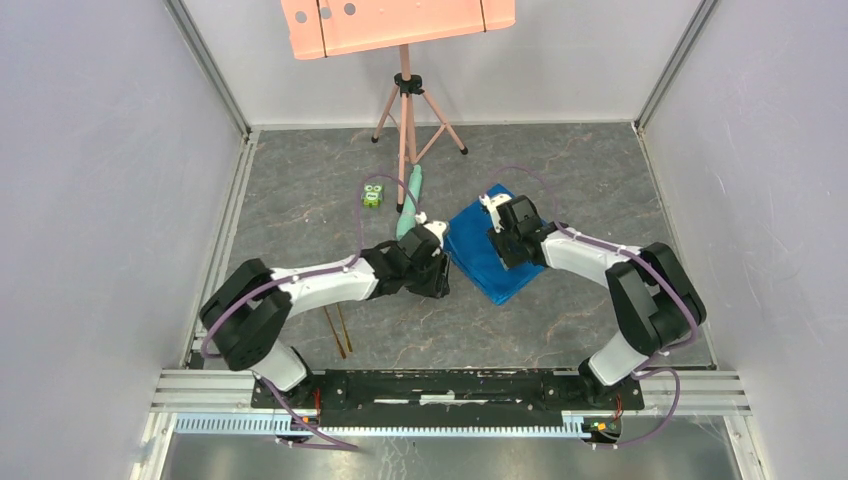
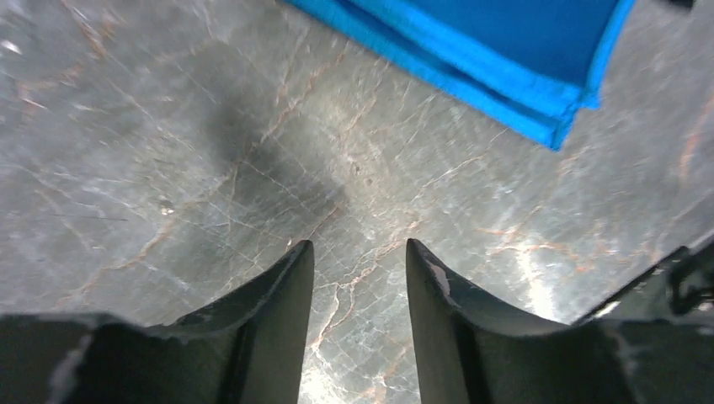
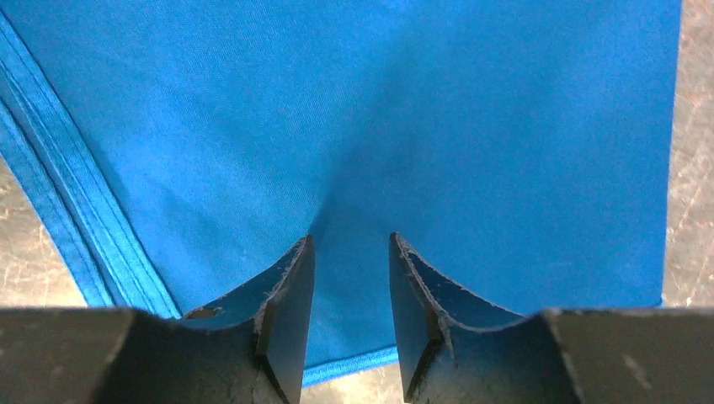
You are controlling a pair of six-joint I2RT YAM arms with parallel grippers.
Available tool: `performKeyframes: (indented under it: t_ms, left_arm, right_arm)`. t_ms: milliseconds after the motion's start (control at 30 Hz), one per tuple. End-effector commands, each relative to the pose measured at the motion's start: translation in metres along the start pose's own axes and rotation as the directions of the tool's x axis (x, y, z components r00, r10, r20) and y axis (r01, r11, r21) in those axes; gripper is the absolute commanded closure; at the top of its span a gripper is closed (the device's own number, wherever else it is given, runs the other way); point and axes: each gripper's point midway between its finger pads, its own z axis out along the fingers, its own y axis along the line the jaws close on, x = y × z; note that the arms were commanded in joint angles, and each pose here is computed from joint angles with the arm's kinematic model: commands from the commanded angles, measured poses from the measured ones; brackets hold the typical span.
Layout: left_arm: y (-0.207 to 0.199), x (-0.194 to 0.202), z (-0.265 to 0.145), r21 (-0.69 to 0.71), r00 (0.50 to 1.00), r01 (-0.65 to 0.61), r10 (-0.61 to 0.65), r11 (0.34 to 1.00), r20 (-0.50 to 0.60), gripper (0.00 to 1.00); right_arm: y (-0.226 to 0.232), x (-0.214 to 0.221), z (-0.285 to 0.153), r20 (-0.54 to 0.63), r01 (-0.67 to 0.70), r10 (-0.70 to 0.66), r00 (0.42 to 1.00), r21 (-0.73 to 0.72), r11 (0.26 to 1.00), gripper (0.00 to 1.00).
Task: Fold the napkin into a case and place the utensils inside
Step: Move the square-folded napkin to the center of the board, then rotate the square-folded napkin at the center of the board.
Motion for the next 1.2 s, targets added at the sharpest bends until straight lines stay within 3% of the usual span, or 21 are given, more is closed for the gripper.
performKeyframes:
  t_ms: [0,133,267,467,600,667,800,1033,1167]
  left_arm:
    - [-0.013,-0.065,-0.033,0.058,0.986,0.054,-0.063,0.997,0.156,0.46]
    - [-0.013,-0.106,-0.042,0.055,0.974,0.036,-0.048,0.998,0.221,0.41]
    - [-0.015,-0.131,-0.04,0.058,0.966,0.047,-0.061,0.997,0.252,0.37]
    - [-0.015,-0.153,-0.027,0.051,0.963,0.06,-0.072,0.997,0.261,0.36]
    - [-0.015,-0.161,-0.012,0.042,0.965,0.057,-0.065,0.998,0.253,0.36]
    - [-0.012,-0.158,0.002,0.027,0.972,0.06,-0.064,0.998,0.225,0.36]
    - [-0.016,-0.149,0.032,0.048,0.985,0.061,-0.067,0.997,0.159,0.36]
    - [-0.02,-0.117,0.059,0.09,0.992,0.094,-0.1,0.992,0.074,0.42]
    - [-0.014,-0.098,0.064,0.071,0.994,0.093,-0.097,0.993,0.051,0.49]
  right_arm:
    - [-0.003,-0.017,-0.031,0.034,-0.079,0.079,0.996,0.013,0.997,0.54]
    - [0.071,-0.031,-0.044,0.103,-0.168,0.213,0.972,-0.334,0.928,0.51]
    - [0.105,-0.022,-0.039,0.057,-0.246,0.304,0.951,-0.457,0.855,0.59]
    - [0.085,0.051,-0.024,-0.093,-0.261,0.244,0.965,-0.302,0.917,0.71]
    - [0.033,0.103,-0.035,-0.182,-0.269,0.256,0.949,-0.052,0.962,0.78]
    - [0.004,0.096,-0.049,-0.124,-0.244,0.254,0.959,0.087,0.966,0.72]
    - [-0.012,0.057,-0.06,0.018,-0.28,0.28,0.96,0.053,0.958,0.53]
    - [-0.067,0.03,-0.051,0.072,-0.425,0.421,0.904,0.053,0.904,0.51]
    - [-0.069,0.027,-0.036,0.054,-0.419,0.416,0.908,0.046,0.907,0.58]
